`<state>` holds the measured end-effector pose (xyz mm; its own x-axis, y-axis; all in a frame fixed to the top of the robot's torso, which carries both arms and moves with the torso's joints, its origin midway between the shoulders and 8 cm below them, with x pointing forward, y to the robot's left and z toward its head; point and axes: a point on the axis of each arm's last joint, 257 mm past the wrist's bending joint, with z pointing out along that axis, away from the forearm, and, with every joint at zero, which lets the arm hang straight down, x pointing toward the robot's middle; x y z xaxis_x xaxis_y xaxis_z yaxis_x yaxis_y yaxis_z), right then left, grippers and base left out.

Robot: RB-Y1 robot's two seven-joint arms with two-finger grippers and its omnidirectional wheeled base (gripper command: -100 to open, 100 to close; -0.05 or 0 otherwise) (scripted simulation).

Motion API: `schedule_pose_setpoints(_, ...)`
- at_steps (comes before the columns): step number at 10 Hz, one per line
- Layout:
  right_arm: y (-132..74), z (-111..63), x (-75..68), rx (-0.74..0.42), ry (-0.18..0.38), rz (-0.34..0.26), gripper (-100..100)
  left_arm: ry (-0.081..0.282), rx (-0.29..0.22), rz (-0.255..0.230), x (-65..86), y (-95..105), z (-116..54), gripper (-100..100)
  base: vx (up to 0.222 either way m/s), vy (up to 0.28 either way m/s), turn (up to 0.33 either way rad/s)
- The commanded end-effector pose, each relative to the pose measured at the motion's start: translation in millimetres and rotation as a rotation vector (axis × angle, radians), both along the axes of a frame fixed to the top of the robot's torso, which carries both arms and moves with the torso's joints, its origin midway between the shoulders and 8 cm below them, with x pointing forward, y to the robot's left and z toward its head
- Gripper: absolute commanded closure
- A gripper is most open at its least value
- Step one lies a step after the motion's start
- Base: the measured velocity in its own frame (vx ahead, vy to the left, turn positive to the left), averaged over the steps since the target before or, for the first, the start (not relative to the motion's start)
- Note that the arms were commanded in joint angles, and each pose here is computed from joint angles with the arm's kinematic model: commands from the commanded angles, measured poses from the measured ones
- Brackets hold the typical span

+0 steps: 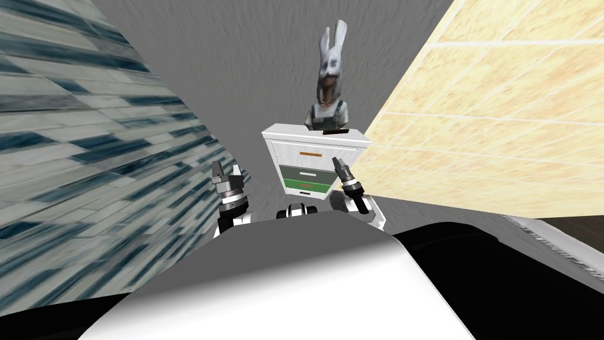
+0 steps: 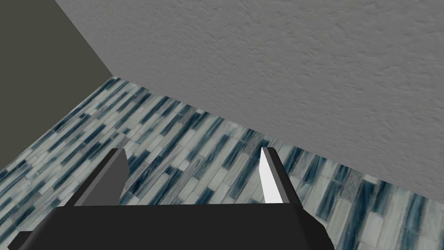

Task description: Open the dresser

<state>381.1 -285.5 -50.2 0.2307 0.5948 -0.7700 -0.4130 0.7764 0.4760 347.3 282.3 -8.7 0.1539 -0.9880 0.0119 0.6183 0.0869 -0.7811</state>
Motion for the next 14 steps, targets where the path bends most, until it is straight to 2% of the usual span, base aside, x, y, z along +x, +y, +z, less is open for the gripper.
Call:
schedule_pose_setpoints(1, -7.6, -12.3, 5.7, -0.191, 0.015, -0.059, -100, 0.0, 0.0, 0.0, 0.0, 0.0, 0.0, 0, 0.122, 0.227, -0.182)
schedule_pose_setpoints(2, -6.9, -13.1, 5.8, -0.202, 0.015, -0.061, -100, 0.0, 0.0, 0.0, 0.0, 0.0, 0.0, 0, 0.07, 0.154, -0.051)
schedule_pose_setpoints(4, -15.6, -23.7, 11.0, -0.362, 0.027, -0.106, -100, 0.0, 0.0, 0.0, 0.0, 0.0, 0.0, 0, 0.076, 0.159, -0.125)
schedule_pose_setpoints(5, -15.2, -24.4, 11.1, -0.37, 0.028, -0.107, -100, 0.0, 0.0, 0.0, 0.0, 0.0, 0.0, 0, 0.06, 0.12, -0.074)
schedule_pose_setpoints(7, -26.7, -35.4, 16.6, -0.536, 0.039, -0.151, -100, 0.0, 0.0, 0.0, 0.0, 0.0, 0.0, 0, 0.075, 0.164, -0.125)
schedule_pose_setpoints(8, -26.4, -36.1, 16.7, -0.544, 0.039, -0.152, -100, 0.0, 0.0, 0.0, 0.0, 0.0, 0.0, 0, 0.062, 0.17, -0.08)
schedule_pose_setpoints(10, -40.9, -46.9, 22.4, -0.717, 0.05, -0.194, -100, 0.0, 0.0, 0.0, 0.0, 0.0, 0.0, 0, 0.054, 0.167, -0.132)
schedule_pose_setpoints(11, -40.6, -47.6, 22.5, -0.725, 0.05, -0.195, -100, 0.0, 0.0, 0.0, 0.0, 0.0, 0.0, 0, 0.057, 0.147, -0.061)
schedule_pose_setpoints(13, -58.0, -57.2, 28.3, -0.9, 0.059, -0.234, -100, 0.0, 0.0, 0.0, 0.0, 0.0, 0.0, 0, 0.075, 0.177, -0.147)
schedule_pose_setpoints(14, -57.8, -57.9, 28.4, -0.908, 0.059, -0.235, -100, 0.0, 0.0, 0.0, 0.0, 0.0, 0.0, 0, 0.043, 0.162, -0.067)
